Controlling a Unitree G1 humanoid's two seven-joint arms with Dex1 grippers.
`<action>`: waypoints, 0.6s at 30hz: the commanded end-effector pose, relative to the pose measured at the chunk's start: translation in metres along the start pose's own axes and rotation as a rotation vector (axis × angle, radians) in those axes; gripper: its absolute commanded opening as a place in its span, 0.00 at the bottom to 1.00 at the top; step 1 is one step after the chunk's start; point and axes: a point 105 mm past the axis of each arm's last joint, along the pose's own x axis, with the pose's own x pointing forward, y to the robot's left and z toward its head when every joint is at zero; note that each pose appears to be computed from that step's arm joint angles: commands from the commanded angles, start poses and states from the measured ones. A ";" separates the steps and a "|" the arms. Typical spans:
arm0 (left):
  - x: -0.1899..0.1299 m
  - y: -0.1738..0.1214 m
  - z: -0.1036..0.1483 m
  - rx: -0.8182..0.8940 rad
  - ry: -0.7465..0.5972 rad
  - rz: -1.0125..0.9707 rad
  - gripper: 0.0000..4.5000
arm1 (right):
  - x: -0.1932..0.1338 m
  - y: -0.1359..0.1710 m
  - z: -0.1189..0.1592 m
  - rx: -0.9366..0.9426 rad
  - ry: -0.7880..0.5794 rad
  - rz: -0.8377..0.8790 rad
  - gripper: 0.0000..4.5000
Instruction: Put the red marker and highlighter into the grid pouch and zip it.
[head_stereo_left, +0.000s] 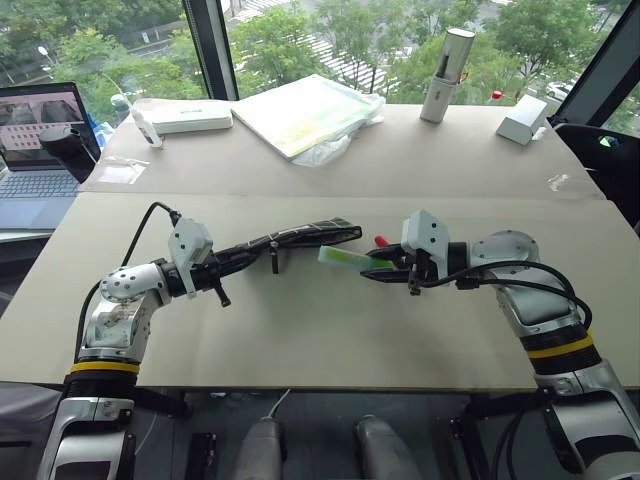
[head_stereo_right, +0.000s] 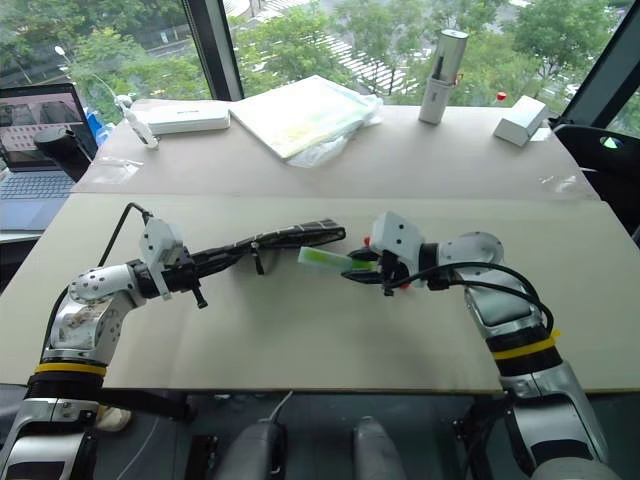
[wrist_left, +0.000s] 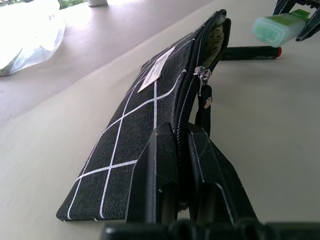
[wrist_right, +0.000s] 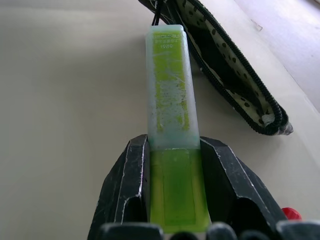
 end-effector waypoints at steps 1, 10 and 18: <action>0.000 0.002 0.010 0.043 -0.018 -0.003 0.00 | -0.003 -0.011 0.009 -0.054 -0.020 -0.038 0.23; -0.001 0.001 0.005 0.052 0.000 -0.007 0.00 | -0.010 -0.019 0.007 -0.053 -0.013 -0.056 0.23; 0.000 0.000 0.003 0.063 0.008 -0.015 0.00 | -0.004 -0.021 -0.004 -0.045 0.027 -0.056 0.23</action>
